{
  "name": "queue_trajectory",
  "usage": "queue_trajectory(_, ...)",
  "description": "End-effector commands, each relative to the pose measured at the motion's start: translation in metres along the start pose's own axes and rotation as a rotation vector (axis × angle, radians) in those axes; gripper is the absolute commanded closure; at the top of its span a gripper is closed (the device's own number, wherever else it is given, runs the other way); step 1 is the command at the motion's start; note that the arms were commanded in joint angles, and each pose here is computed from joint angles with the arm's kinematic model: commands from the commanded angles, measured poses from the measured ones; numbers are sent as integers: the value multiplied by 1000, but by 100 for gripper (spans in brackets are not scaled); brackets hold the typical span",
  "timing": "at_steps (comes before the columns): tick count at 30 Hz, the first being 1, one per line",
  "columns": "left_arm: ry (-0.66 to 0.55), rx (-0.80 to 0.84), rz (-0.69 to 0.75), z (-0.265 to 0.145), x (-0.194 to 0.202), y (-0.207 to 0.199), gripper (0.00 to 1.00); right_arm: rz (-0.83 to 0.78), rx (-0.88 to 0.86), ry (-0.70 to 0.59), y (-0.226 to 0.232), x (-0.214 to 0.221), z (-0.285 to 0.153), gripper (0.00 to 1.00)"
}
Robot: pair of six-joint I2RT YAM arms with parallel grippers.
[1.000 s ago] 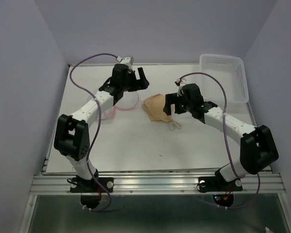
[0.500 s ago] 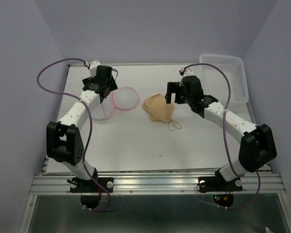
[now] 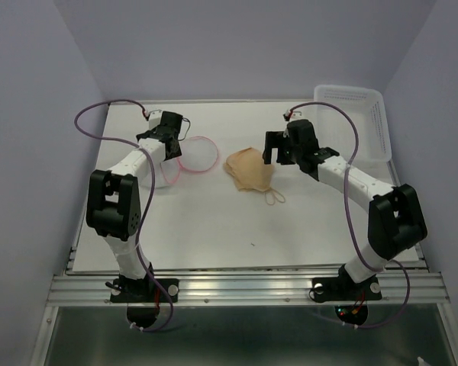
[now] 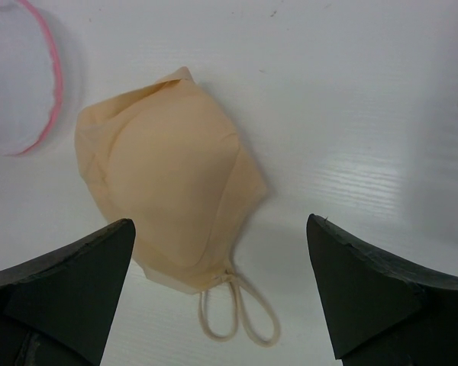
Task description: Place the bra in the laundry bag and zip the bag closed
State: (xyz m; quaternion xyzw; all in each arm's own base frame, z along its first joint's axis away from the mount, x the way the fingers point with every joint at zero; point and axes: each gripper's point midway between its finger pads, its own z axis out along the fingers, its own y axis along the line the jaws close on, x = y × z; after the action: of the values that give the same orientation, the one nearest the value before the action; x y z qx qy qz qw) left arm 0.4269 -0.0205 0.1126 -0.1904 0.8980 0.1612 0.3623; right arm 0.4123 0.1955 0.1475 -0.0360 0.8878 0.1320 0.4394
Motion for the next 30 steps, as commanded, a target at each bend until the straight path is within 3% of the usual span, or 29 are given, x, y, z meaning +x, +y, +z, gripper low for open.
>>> queue_trajectory(1,-52,23,6,-7,-23,-2,17,33,-27,-79,0,-32,-3,0)
queue_trajectory(3,-43,51,13,-5,-19,-8,32,28,-38,-73,1,-30,-3,0)
queue_trajectory(4,-43,47,9,-5,-20,-8,52,27,-43,-68,2,-28,-3,0)
queue_trajectory(5,-41,44,-3,-5,-20,-8,60,25,-50,-61,3,-26,-2,0)
queue_trajectory(7,-50,61,-10,-8,-25,-11,72,11,-54,-48,2,-22,0,0)
queue_trajectory(8,-55,72,-12,-11,-27,-12,82,7,-54,-45,2,-21,1,0)
queue_trajectory(11,-94,139,-33,-25,-40,-16,97,9,-53,-32,-1,-18,6,0)
queue_trajectory(16,-197,299,-43,-60,-66,-27,100,13,-101,-14,-5,-21,12,0)
queue_trajectory(20,-244,430,10,-77,-67,-39,100,-55,-254,18,3,-24,20,0)
queue_trajectory(30,-242,453,70,-72,-57,-45,100,-149,-451,89,5,-21,53,0)
